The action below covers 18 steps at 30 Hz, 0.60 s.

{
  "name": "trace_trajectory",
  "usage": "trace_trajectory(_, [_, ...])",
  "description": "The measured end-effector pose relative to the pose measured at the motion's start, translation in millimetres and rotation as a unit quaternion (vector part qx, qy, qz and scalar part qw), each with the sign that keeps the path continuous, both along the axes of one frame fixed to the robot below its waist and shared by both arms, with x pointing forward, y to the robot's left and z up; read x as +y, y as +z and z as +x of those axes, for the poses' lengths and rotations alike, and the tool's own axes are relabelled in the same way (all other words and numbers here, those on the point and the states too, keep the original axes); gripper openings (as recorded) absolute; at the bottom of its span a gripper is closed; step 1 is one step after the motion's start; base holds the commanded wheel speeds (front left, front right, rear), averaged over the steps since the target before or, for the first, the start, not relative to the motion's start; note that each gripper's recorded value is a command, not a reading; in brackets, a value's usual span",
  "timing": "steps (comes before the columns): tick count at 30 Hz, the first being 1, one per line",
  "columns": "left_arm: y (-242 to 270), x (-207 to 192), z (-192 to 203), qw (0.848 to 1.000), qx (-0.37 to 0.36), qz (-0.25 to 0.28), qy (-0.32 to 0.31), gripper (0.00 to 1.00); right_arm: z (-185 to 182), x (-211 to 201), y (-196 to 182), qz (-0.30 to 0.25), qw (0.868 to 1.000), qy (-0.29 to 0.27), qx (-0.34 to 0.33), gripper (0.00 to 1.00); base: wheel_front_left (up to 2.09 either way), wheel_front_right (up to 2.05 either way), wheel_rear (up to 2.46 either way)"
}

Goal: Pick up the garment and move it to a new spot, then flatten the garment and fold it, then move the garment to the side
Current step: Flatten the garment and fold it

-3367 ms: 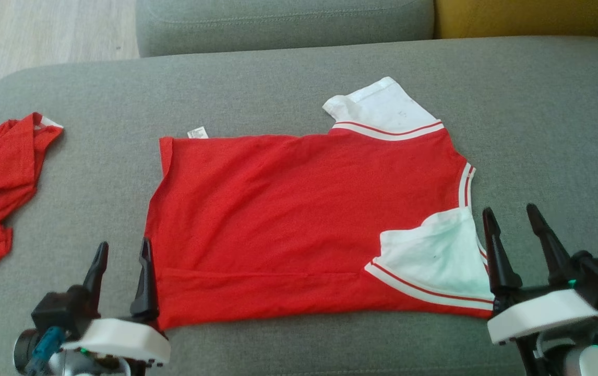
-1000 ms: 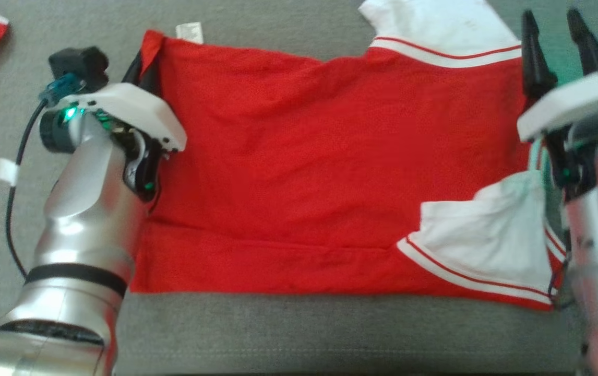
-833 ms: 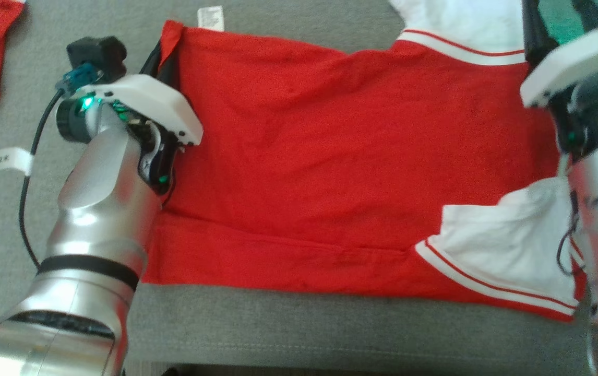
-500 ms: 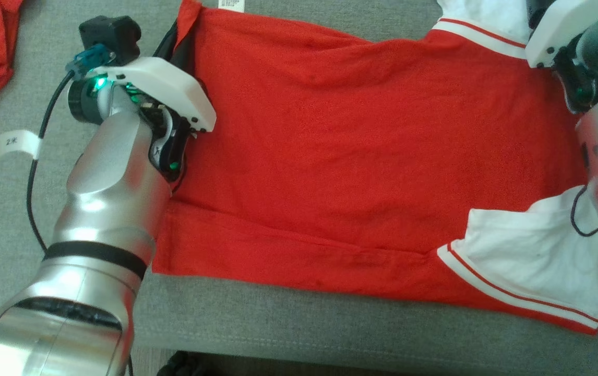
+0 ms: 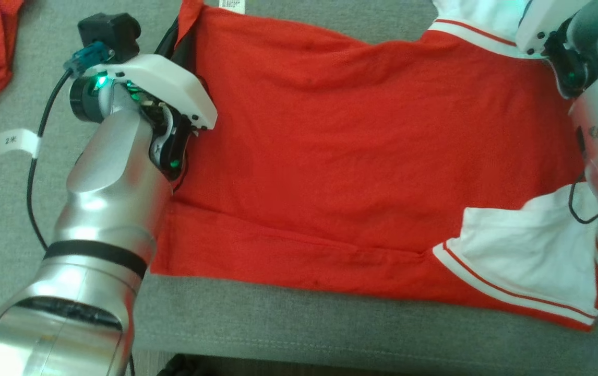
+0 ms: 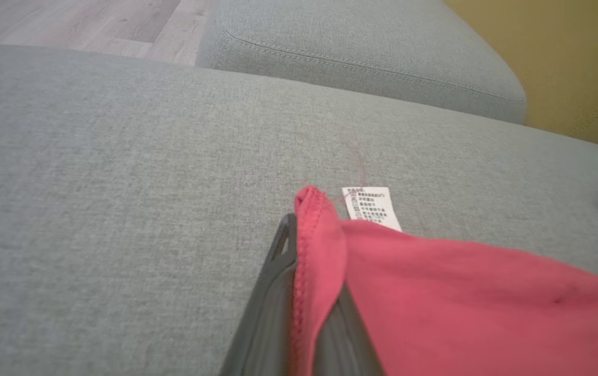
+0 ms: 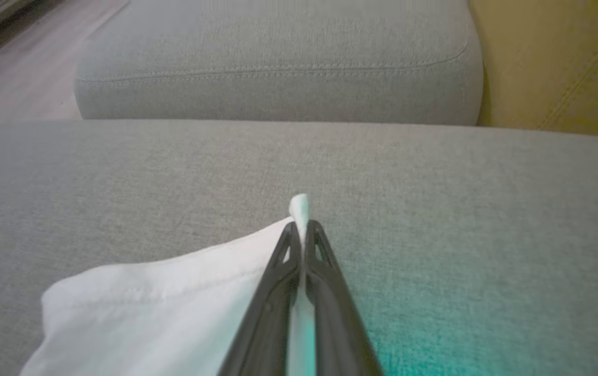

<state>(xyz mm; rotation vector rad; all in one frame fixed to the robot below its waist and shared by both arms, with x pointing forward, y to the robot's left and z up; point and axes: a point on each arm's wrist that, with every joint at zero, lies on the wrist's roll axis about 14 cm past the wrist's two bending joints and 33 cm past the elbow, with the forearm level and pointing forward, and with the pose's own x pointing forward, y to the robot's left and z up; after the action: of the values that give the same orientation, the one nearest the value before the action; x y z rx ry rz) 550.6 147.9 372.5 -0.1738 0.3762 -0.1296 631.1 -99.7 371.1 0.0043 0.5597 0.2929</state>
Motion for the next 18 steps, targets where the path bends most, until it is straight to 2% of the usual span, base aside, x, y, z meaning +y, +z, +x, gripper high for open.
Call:
trace_trajectory(8, [10.3,4.8,-10.4,1.0,-0.013,-0.001,0.013,0.0,-6.9,-4.8,44.7,0.06,0.995,-0.014,-0.078,0.0,0.0,0.0,0.0])
trace_trajectory(18, [31.6,13.2,-33.6,0.997,-0.041,-0.043,0.041,0.0,-60.2,-28.6,73.5,0.106,0.986,-0.02,-0.126,0.0,0.0,0.0,0.0])
